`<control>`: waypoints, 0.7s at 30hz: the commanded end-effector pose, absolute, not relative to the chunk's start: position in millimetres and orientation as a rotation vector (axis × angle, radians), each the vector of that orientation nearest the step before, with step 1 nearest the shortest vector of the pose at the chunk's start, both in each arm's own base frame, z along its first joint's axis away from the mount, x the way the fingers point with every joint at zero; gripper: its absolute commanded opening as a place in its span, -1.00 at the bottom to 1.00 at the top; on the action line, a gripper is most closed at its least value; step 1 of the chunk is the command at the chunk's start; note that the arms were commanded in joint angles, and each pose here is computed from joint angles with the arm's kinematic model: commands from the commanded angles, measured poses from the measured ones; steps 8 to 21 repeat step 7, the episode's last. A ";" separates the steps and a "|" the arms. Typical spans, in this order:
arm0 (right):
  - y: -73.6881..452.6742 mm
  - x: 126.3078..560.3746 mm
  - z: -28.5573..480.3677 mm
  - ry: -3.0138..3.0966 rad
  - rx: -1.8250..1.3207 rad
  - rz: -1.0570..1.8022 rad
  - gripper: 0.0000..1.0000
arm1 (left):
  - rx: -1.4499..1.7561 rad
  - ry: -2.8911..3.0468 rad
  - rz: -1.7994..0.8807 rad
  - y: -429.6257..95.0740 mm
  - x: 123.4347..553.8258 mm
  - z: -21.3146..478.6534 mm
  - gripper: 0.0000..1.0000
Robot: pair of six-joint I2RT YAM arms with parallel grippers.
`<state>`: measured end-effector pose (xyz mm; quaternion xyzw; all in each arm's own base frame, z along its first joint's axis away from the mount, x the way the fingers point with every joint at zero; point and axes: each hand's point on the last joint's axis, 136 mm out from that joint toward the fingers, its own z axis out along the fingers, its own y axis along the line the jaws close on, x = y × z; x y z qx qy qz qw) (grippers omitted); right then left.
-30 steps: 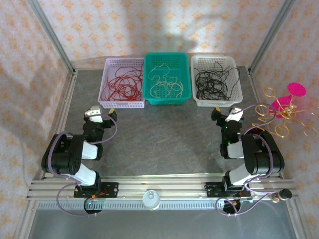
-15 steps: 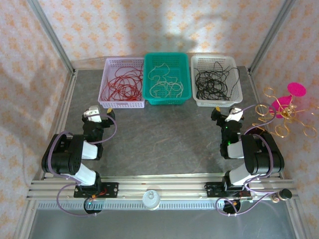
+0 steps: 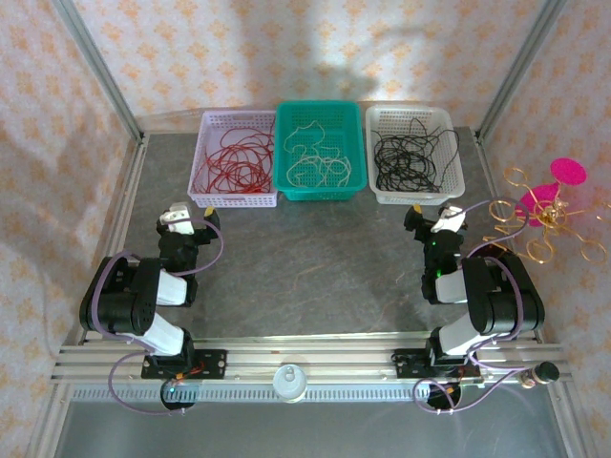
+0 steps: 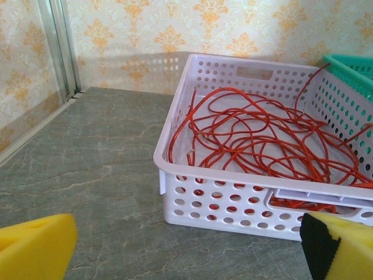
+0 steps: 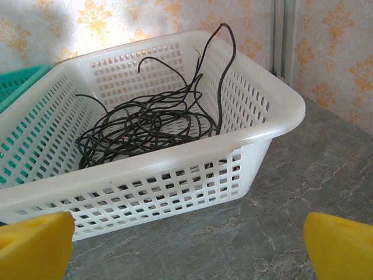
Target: Untangle the cables
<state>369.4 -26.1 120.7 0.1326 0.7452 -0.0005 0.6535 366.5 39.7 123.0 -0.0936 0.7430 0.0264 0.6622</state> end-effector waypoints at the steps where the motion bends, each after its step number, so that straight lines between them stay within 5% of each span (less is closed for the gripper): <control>1: -25.0 375.5 122.5 1.691 0.295 -0.013 0.99 | -0.219 1.644 0.053 37.9 372.5 133.5 0.98; 21: -24.0 371.9 124.9 1.679 0.288 -0.010 0.99 | -0.216 1.642 0.050 37.2 371.6 133.7 0.98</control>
